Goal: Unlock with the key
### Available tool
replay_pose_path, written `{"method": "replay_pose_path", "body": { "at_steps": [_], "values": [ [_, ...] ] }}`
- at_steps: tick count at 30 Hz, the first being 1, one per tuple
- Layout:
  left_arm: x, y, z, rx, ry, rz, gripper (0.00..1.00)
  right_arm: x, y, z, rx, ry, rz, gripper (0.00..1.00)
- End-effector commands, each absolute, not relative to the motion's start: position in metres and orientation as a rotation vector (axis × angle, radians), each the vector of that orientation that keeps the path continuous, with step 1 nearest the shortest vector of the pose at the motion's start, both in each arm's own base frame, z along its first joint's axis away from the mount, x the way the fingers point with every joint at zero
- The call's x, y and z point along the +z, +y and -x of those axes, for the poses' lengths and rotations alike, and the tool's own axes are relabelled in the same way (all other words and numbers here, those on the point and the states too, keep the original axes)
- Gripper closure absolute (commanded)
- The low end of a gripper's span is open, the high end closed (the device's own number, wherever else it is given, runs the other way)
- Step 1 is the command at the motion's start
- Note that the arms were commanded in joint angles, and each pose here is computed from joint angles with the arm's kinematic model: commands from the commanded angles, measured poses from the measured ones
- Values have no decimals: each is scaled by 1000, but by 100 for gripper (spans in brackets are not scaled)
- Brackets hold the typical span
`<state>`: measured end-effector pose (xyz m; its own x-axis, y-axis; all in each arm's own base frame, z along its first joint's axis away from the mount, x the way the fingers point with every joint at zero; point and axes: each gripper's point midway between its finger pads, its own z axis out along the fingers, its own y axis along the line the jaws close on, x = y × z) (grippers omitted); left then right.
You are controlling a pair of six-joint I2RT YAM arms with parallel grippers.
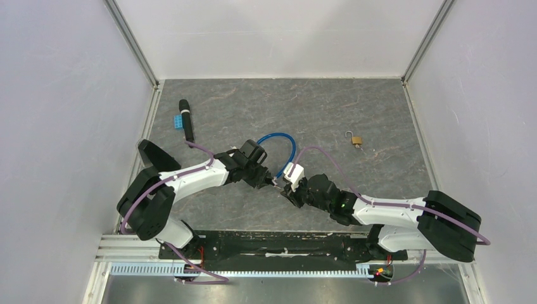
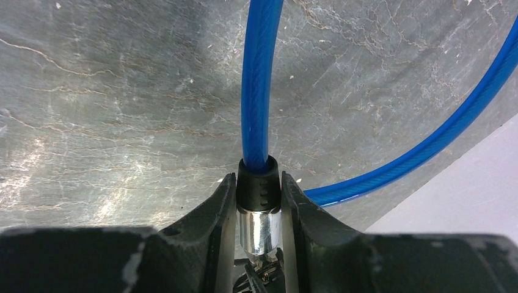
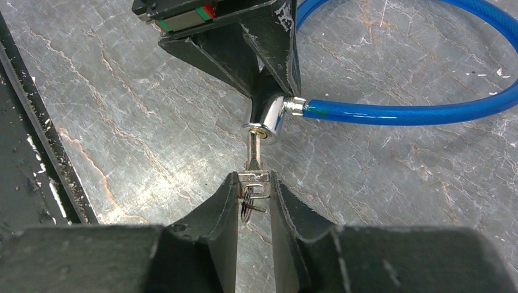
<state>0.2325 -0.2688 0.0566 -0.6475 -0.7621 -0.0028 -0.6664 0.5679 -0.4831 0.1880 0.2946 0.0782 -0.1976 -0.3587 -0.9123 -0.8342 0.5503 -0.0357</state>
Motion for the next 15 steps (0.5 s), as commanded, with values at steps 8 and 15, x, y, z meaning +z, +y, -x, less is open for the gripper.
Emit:
{"method": "replay_pose_path", "body": {
  "at_steps": [8, 15],
  "values": [
    [77, -291, -241, -784, 2558, 1217, 98, 100, 295, -201, 547, 1697, 929, 100],
    [75, -291, -239, -766, 2572, 1211, 98, 99, 292, -202, 486, 1684, 942, 100]
  ]
}}
